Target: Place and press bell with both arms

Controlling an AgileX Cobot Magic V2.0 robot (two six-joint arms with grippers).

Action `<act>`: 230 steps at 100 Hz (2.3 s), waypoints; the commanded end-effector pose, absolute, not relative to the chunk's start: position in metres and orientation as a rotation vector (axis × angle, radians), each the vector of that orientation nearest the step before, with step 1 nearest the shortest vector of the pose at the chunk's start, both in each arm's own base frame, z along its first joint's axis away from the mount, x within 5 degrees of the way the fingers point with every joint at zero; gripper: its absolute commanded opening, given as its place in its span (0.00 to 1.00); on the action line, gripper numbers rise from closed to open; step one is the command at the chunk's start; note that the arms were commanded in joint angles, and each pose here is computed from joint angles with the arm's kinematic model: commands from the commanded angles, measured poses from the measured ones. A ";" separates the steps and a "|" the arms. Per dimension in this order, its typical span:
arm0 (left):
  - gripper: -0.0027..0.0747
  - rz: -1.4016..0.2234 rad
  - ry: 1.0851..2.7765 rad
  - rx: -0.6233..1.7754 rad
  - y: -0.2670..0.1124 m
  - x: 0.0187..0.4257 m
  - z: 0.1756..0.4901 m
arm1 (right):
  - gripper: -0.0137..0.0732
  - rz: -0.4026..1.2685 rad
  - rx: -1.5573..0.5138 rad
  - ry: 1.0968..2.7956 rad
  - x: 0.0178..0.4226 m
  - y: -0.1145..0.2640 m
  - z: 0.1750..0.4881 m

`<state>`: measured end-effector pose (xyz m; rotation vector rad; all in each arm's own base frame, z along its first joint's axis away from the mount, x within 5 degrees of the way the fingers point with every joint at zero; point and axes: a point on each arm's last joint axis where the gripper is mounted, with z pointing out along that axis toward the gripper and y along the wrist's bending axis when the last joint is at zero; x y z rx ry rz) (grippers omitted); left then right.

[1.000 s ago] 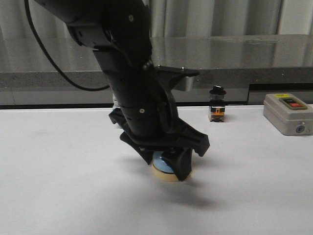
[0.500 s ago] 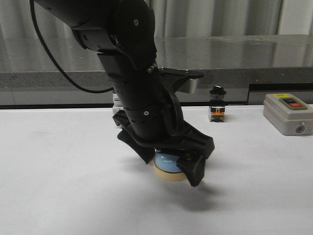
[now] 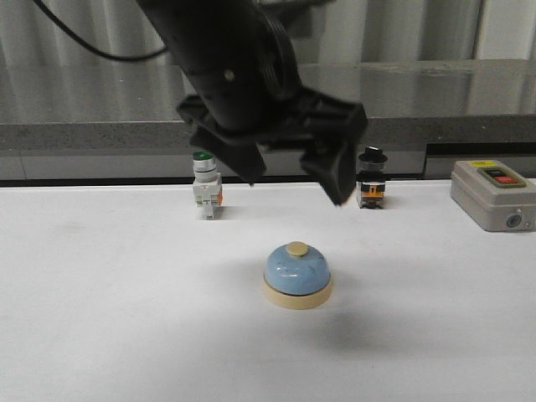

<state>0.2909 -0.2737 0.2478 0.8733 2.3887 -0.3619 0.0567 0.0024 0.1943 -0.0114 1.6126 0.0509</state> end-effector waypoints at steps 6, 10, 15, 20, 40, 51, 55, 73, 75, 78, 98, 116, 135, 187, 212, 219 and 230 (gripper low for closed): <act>0.90 -0.424 2.225 0.710 -0.240 0.290 0.314 | 0.09 0.049 -0.003 1.501 0.055 0.002 0.207; 0.90 -0.422 2.200 0.672 -0.227 0.289 0.323 | 0.09 0.049 -0.003 1.501 0.055 0.002 0.207; 0.90 -0.420 2.174 0.619 -0.212 0.287 0.332 | 0.09 0.049 -0.003 1.501 0.055 0.002 0.207; 0.90 -0.417 2.149 0.561 -0.195 0.284 0.339 | 0.09 0.049 -0.003 1.501 0.055 0.002 0.207; 0.90 -0.356 2.064 0.359 -0.124 0.259 0.350 | 0.09 0.049 -0.003 1.501 0.055 0.002 0.207; 0.90 -0.310 2.021 0.259 -0.091 0.242 0.348 | 0.09 0.049 -0.003 1.501 0.055 0.002 0.207; 0.90 -0.294 2.006 0.227 -0.080 0.234 0.346 | 0.09 0.049 -0.003 1.501 0.055 0.002 0.207; 0.90 -0.253 1.931 0.123 -0.047 0.191 0.335 | 0.09 0.049 -0.003 1.501 0.055 0.002 0.207; 0.90 -0.254 1.923 0.116 -0.045 0.186 0.334 | 0.09 0.049 -0.003 1.501 0.055 0.002 0.207; 0.90 -0.254 1.909 0.107 -0.042 0.179 0.334 | 0.09 0.049 -0.003 1.501 0.055 0.002 0.207; 0.85 -0.287 1.839 0.080 -0.032 0.133 0.319 | 0.09 0.049 -0.003 1.501 0.055 0.002 0.207; 0.56 -0.297 1.752 0.078 -0.026 0.105 0.318 | 0.09 0.049 -0.003 1.501 0.055 0.002 0.207; 0.08 -0.300 1.703 0.078 -0.024 0.095 0.322 | 0.09 0.049 -0.003 1.501 0.055 0.002 0.207; 0.01 -0.298 1.703 0.079 -0.024 0.095 0.322 | 0.09 0.049 -0.003 1.501 0.055 0.002 0.207; 0.01 -0.282 1.689 0.089 -0.023 0.096 0.323 | 0.09 0.049 -0.003 1.501 0.055 0.002 0.207; 0.01 -0.222 1.663 0.129 -0.022 0.097 0.323 | 0.09 0.049 -0.003 1.501 0.055 0.002 0.207; 0.01 -0.186 1.618 0.155 -0.020 0.093 0.319 | 0.09 0.049 -0.003 1.501 0.055 0.002 0.207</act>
